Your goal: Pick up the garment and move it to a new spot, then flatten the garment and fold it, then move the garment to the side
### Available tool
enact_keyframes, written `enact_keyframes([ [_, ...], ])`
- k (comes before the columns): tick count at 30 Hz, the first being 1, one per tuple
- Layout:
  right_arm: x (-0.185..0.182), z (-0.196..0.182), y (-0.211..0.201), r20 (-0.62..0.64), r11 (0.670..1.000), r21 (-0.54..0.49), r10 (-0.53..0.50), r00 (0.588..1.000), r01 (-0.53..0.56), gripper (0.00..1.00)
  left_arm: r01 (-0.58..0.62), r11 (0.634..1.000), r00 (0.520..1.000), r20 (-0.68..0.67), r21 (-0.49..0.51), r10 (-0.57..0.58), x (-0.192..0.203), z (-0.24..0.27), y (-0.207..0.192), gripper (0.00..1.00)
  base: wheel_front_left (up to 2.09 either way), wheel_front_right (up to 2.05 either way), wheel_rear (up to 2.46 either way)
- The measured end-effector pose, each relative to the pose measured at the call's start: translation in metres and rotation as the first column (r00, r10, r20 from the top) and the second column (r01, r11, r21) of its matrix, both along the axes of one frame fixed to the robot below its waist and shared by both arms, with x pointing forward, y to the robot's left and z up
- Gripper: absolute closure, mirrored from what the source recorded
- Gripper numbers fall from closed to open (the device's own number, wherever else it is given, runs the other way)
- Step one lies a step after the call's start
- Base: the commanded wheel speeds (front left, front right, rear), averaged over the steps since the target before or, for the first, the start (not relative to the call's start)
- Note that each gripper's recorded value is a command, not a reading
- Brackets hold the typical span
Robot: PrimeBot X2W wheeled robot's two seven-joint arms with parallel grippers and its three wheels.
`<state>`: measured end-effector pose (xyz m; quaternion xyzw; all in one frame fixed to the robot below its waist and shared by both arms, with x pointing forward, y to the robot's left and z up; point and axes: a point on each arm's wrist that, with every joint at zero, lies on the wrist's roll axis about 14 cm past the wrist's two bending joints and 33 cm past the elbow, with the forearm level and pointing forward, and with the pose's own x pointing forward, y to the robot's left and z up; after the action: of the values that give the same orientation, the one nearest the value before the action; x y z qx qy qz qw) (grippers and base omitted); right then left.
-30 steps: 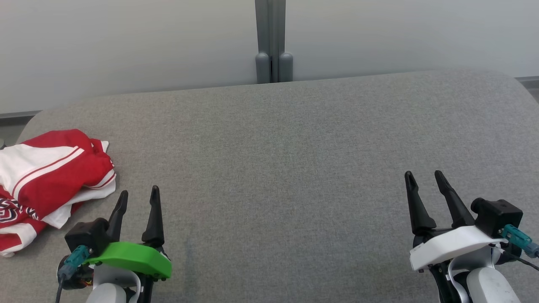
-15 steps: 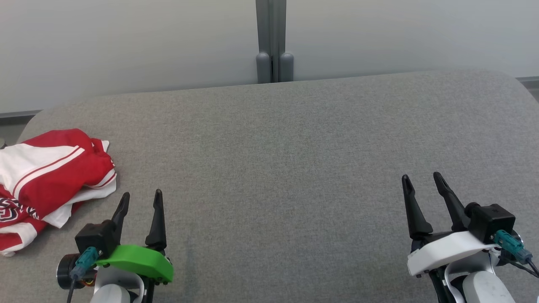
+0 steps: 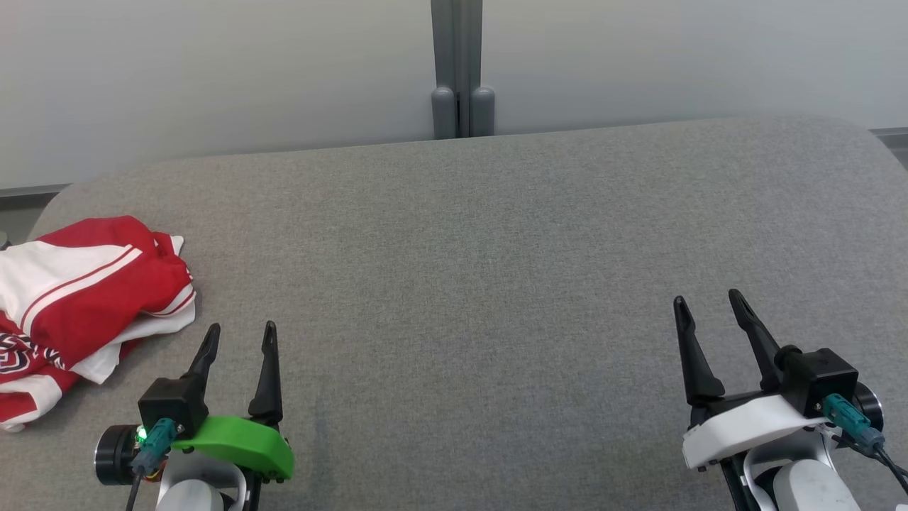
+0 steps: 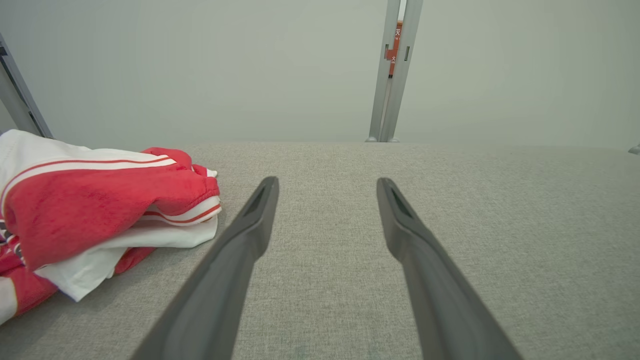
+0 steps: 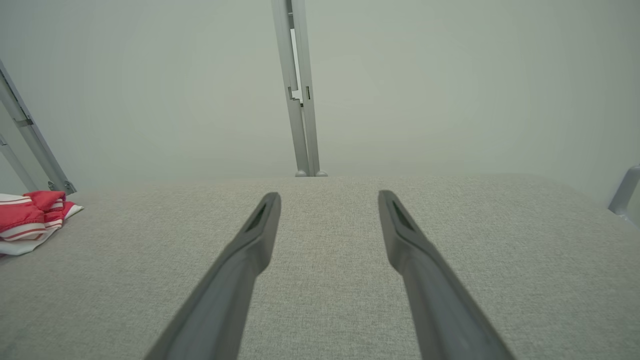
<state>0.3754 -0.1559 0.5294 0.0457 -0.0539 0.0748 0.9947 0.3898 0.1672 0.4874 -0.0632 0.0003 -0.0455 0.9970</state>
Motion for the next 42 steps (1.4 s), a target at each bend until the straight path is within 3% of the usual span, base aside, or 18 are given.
enact_keyframes([
  [14, 0.0, -0.005, 0.002, -0.006, 1.0, -0.001, -0.003, 1.0, 0.003, 0.0, -0.021, 1.0, 1.0, 0.0, 0.007, 0.021, -0.001, -0.001, 0.005, 0.0, 0.0, 0.0, 0.0],
  [21, 0.005, -0.006, 0.017, -0.015, 0.999, 0.001, 0.043, 0.999, -0.043, 0.0, -0.065, 0.998, 0.998, -0.002, 0.004, 0.065, -0.005, -0.002, 0.019, 0.0, 0.0, 0.0, 0.0],
  [31, 0.022, -0.002, 0.072, -0.015, 0.979, 0.005, 0.202, 0.979, -0.201, 0.0, -0.222, 0.975, 0.975, 0.013, 0.004, 0.222, -0.025, 0.004, 0.071, 0.0, 0.0, 0.0, 0.0],
  [42, 0.029, -0.001, 0.152, -0.02, 0.906, 0.014, 0.424, 0.905, -0.424, 0.0, -0.454, 0.891, 0.89, 0.024, -0.007, 0.454, -0.072, 0.01, 0.144, 0.0, 0.0, 0.0, 0.0],
])
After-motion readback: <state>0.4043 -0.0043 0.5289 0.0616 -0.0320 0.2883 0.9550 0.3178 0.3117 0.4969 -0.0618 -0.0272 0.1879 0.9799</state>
